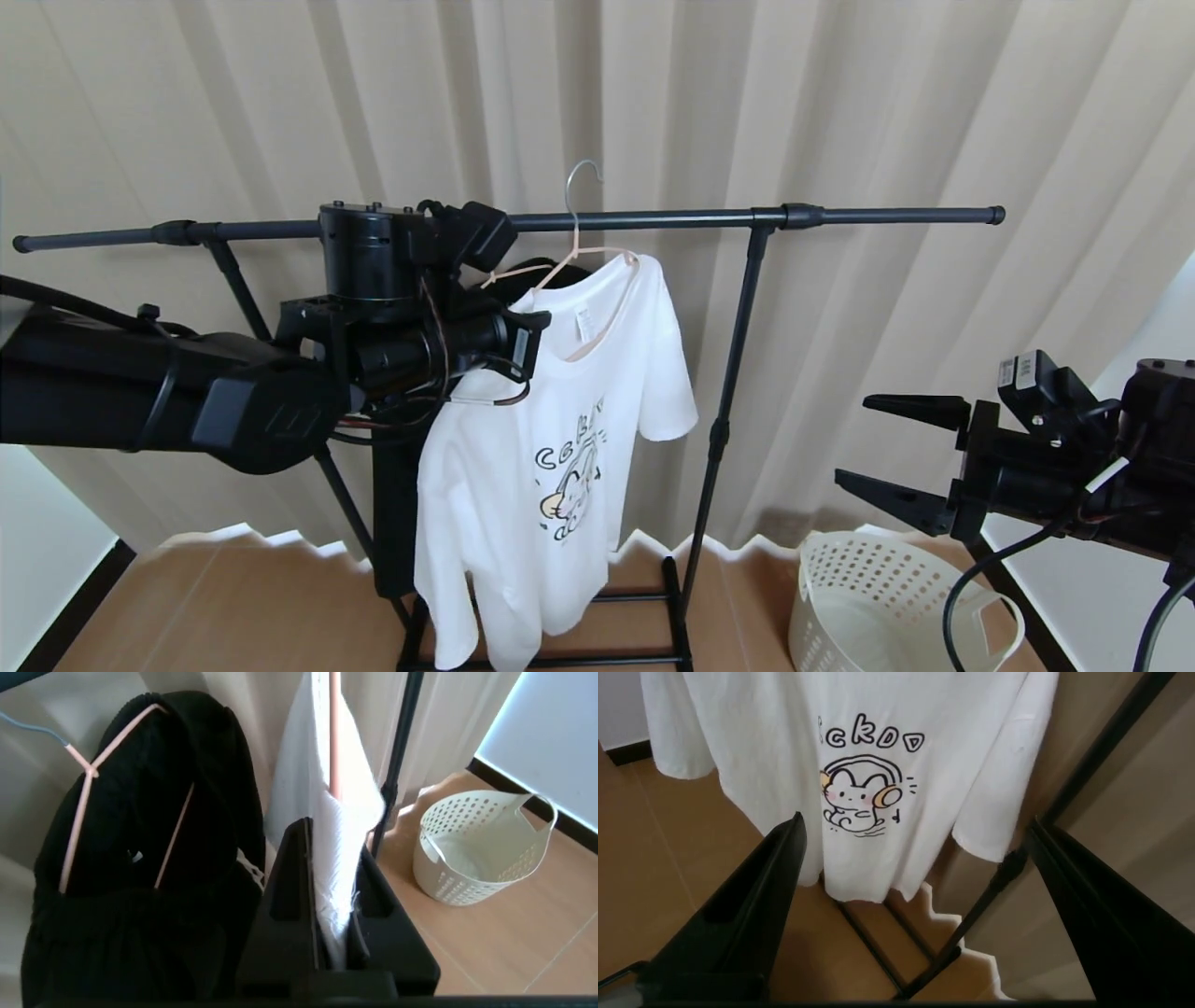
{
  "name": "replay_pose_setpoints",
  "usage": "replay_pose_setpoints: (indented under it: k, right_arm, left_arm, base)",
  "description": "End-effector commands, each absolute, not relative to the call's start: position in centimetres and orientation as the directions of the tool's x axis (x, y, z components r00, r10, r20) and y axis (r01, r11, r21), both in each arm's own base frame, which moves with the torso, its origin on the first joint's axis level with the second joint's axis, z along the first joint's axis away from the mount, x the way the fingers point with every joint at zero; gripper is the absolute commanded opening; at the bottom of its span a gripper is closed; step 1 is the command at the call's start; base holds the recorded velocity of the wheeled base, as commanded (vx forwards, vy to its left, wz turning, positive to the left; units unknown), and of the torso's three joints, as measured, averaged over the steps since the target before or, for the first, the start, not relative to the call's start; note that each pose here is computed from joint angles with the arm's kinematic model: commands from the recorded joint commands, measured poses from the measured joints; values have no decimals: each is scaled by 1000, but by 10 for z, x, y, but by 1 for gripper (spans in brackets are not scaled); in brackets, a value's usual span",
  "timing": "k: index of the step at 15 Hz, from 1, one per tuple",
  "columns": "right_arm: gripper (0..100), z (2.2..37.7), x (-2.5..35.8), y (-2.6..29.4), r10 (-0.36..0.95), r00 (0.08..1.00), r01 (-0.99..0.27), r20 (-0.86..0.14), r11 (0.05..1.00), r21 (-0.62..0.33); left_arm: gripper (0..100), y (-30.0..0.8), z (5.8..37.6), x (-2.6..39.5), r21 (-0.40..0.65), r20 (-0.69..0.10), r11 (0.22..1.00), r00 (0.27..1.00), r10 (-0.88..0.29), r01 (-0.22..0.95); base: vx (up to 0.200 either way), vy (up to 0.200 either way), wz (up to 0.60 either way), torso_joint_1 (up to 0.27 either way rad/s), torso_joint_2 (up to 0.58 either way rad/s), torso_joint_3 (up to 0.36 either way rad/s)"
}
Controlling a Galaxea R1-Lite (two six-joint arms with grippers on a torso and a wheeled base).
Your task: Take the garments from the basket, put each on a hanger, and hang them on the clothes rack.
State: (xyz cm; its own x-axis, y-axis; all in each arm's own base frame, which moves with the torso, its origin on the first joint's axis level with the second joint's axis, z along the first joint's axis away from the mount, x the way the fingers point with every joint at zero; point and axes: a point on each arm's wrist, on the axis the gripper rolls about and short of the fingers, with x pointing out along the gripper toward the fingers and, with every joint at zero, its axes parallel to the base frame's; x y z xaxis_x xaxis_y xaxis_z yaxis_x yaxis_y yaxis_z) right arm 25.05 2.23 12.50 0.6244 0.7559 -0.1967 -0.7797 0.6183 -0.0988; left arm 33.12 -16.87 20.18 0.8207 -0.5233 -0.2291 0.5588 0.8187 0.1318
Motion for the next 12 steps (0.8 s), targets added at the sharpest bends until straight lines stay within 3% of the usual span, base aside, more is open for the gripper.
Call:
replay_pose_setpoints:
  k: [1,5,9,12]
  right_arm:
    - [100,125,250,22,757,624,-780,-197,617,-99]
    - [100,125,250,22,757,624,-780,-196,617,-100]
    - [100,125,250,22,757,624,-780,-196,617,-100]
    - [100,125,250,22,757,624,-780,-196,617,-100]
  left_arm:
    - [0,-174,195,342,113,-237,822,818,-523,558]
    - [0,-185,187,362,57,-231,835,820,-523,548]
    - [0,-197,177,390,31,-215,885,868,-449,465]
    - [0,-207,173,405,-53,-194,897,876,-441,440]
  base:
    - [0,0,0,0,0,0]
    - [0,0,0,0,0,0]
    - [0,0,0,0,0,0]
    - [0,0,0,0,0,0]
